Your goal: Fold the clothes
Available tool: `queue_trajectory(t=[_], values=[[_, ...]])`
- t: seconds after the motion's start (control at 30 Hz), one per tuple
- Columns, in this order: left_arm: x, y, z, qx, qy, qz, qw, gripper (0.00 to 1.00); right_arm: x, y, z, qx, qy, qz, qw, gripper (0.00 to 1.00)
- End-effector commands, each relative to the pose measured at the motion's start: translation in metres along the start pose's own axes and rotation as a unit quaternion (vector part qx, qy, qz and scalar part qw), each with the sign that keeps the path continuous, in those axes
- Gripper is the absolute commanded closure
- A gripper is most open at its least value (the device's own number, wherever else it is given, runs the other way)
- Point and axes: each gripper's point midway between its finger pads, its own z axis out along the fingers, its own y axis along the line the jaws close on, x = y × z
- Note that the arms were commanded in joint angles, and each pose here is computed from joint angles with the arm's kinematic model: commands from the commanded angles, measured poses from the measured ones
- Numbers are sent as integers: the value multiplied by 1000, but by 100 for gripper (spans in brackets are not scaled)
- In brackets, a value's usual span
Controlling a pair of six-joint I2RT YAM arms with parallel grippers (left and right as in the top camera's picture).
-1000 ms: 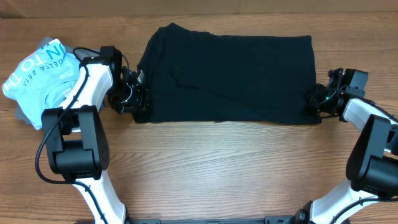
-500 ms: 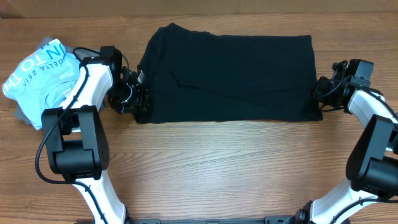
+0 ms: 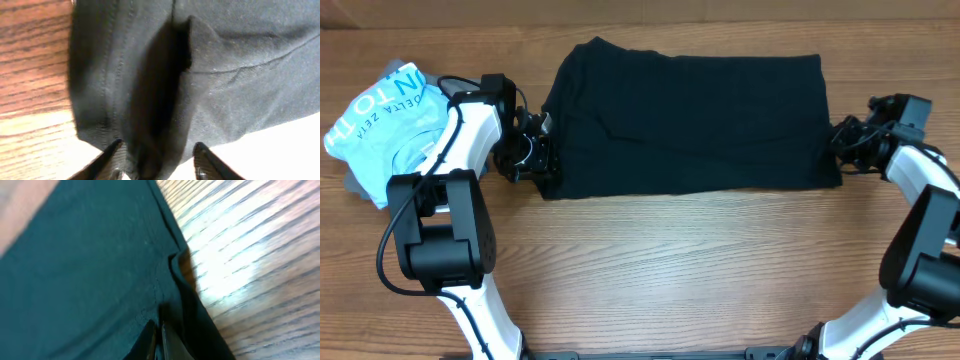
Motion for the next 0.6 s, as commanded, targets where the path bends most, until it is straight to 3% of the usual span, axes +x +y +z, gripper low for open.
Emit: queue_trajectory(t=[0.0,0.07,0.33,0.37,0.43,0.57], values=[[-1,-1,1,4,-1,13,1000,78,-28,12,-21,-34,-33,30,998,96],[-1,1,1,-2,-1,13,1000,96,-29,10,-22,-33,-35,32,998,96],[-1,4,1,-10,0,13,1000,96,-30,15,-23,-50,-34,25,998,96],[-1,4,1,-10,0,13,1000,91,-30,15,-23,-50,-34,25,998,96],[-1,3,1,-7,0,13,1000,72,-30,15,-23,-50,-34,25,998,96],[-2,4,1,-7,-2,14,1000,50,-29,16,-22,-50,-33,25,998,96]])
